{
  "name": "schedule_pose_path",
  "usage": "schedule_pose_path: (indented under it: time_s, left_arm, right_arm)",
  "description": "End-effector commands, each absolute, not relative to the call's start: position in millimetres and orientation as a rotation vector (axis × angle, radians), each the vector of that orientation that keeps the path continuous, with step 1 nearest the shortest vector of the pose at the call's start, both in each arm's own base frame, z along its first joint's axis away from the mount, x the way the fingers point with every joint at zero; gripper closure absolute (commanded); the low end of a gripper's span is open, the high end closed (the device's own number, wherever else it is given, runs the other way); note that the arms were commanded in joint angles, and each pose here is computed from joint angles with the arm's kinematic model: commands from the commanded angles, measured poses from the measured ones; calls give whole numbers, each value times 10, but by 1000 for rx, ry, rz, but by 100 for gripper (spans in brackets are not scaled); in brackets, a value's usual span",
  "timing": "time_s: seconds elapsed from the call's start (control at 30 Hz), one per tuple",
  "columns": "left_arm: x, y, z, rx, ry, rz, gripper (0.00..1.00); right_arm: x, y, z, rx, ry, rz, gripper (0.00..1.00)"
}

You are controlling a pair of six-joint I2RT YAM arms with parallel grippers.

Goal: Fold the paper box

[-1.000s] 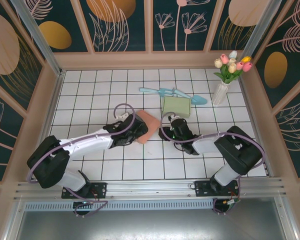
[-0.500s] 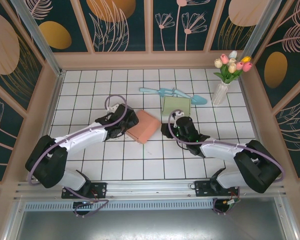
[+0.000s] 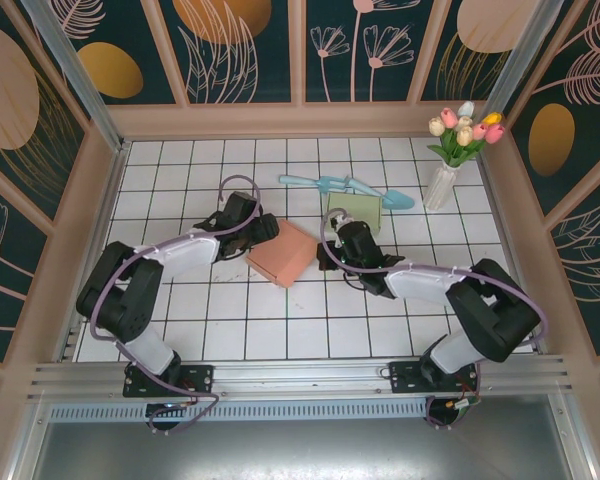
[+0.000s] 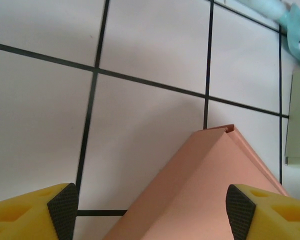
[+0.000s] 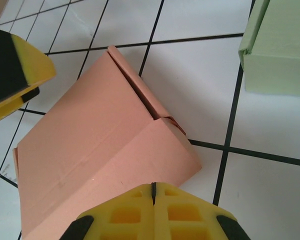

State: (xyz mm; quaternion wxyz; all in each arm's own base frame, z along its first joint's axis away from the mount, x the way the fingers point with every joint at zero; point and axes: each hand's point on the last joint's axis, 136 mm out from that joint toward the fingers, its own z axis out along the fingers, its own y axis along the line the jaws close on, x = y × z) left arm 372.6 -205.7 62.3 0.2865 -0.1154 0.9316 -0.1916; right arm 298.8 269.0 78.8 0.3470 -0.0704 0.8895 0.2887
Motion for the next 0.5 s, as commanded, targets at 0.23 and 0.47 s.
schedule_pose_path:
  time_s: [0.23, 0.47]
  left_arm:
    - [3747, -2337, 380, -244, 2517, -675, 24]
    - [3580, -2558, 201, -239, 2562, -881, 28]
  right_arm:
    - [3153, 2793, 514, -211, 2358, 768, 100]
    - [3242, 2898, 422, -241, 2367, 798, 100]
